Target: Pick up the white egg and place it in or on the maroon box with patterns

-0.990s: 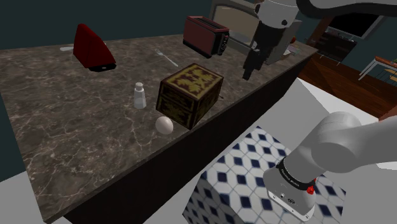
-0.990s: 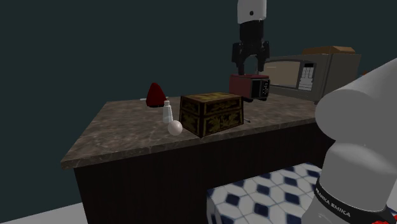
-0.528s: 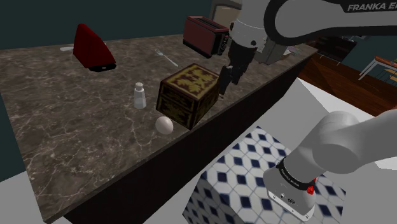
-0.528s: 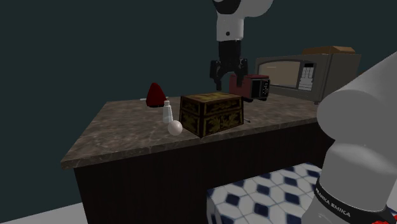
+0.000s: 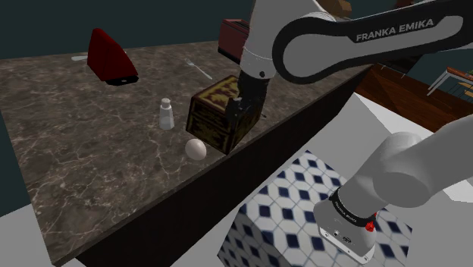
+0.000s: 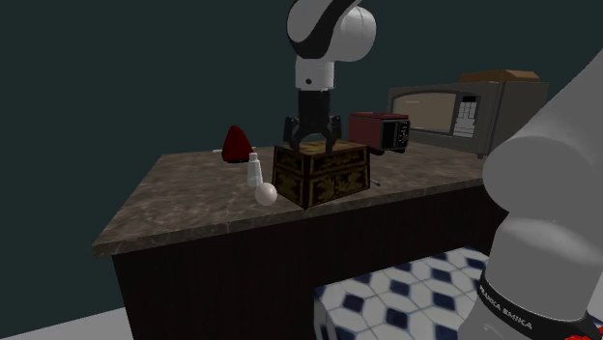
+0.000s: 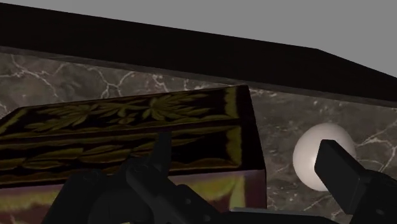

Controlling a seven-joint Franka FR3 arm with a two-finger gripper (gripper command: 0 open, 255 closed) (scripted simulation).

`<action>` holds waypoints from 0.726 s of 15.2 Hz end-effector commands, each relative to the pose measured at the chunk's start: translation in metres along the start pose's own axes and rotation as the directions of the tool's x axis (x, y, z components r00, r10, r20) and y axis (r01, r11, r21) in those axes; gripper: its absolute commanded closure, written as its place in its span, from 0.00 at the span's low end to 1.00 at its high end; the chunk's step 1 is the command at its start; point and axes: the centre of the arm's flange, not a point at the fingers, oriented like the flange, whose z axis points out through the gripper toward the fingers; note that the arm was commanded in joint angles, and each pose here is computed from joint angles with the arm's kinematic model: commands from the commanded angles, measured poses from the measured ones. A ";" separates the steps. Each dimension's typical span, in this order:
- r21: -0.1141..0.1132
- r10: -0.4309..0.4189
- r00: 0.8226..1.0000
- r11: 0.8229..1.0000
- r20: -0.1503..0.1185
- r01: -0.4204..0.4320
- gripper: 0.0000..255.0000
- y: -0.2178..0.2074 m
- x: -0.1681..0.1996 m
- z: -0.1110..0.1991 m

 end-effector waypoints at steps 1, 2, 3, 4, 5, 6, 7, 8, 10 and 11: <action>0.014 0.003 1.000 1.000 -0.007 -0.003 0.00 -0.017 0.012 0.012; 0.021 0.005 1.000 1.000 -0.010 -0.005 0.00 -0.026 0.018 0.019; 0.027 0.006 1.000 1.000 -0.013 -0.006 0.00 -0.035 0.023 0.026; 0.033 0.008 1.000 0.999 -0.016 -0.007 0.00 -0.044 0.028 0.033; 0.040 0.010 1.000 0.999 -0.018 -0.009 0.00 -0.052 0.034 0.039; 0.046 0.011 1.000 0.999 -0.021 -0.010 0.00 -0.061 0.039 0.046; 0.052 0.013 1.000 0.999 -0.024 -0.011 0.00 -0.070 0.045 0.052; 0.059 0.014 1.000 0.998 -0.027 -0.013 0.00 -0.079 0.051 0.058; 0.071 0.017 0.999 0.997 -0.032 -0.015 0.00 -0.096 0.061 0.070; 0.071 0.017 0.999 0.997 -0.032 -0.015 0.00 -0.096 0.061 0.075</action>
